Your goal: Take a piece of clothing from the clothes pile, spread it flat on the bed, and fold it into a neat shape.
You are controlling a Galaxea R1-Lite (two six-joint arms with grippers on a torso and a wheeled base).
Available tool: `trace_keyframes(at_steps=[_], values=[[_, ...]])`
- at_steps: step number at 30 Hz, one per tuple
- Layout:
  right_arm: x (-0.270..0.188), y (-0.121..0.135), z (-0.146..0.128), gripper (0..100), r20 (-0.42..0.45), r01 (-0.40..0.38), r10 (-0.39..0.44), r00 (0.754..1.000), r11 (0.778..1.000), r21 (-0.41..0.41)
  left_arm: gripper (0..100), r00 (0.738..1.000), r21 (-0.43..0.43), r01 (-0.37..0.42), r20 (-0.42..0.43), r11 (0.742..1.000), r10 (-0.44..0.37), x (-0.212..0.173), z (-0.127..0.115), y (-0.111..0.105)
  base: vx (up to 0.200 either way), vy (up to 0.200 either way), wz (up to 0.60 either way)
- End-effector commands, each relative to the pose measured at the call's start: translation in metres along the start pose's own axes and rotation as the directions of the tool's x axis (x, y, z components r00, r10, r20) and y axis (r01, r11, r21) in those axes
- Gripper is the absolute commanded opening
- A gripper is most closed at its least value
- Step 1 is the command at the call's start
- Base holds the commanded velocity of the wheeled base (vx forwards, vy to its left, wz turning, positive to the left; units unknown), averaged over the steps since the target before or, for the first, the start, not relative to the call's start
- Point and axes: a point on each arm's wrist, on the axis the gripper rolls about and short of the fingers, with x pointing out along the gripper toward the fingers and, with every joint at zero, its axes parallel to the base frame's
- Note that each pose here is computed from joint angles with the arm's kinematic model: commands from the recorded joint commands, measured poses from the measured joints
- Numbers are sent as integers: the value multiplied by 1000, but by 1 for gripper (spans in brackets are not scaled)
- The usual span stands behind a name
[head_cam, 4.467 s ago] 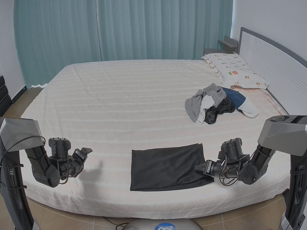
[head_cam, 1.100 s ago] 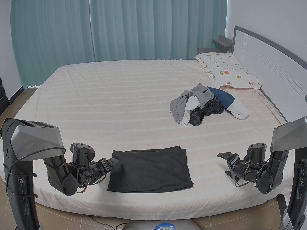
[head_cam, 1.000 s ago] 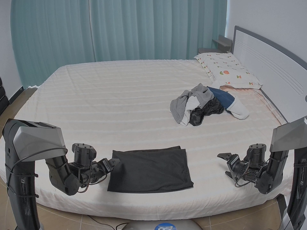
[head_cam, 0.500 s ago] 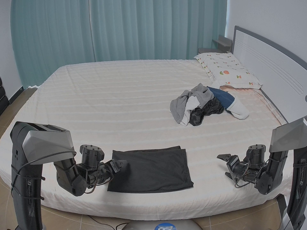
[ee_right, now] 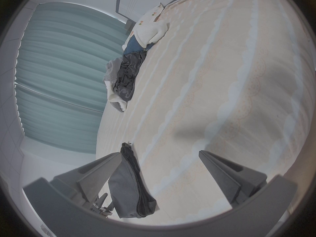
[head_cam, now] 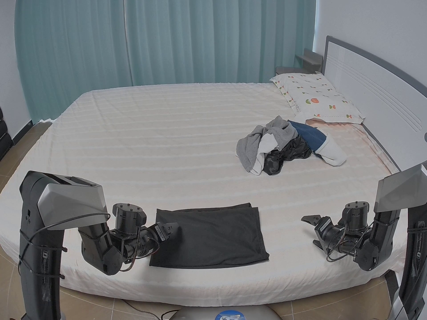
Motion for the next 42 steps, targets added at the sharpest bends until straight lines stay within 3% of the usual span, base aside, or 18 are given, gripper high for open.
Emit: trace_keyframes(at_steps=[1, 5, 6, 35, 42], values=[[0, 0, 0, 100, -2, 1, -1, 1000, 1000, 1, 100, 1000, 3, -4, -8, 1000, 4, 2, -3, 1, 0, 0, 0], [0, 0, 0, 100, -2, 1, -1, 1000, 1000, 1, 100, 1000, 5, -2, -7, 1000, 3, 2, -3, 1, 0, 0, 0], [0, 0, 0, 100, -2, 1, -1, 1000, 1000, 1, 0, 1000, 5, -2, -7, 1000, 3, 2, -3, 1, 0, 0, 0], [0, -3, -2, 100, -1, 0, 0, 1000, 1000, -1, 0, 998, -18, -46, 36, 999, 46, 0, -1, 1, 0, 0, 0], [0, -2, -2, 100, -2, 0, 0, 1000, 1000, -8, 0, 998, -21, -56, 28, 998, 57, -2, -3, 3, 0, 200, 0]])
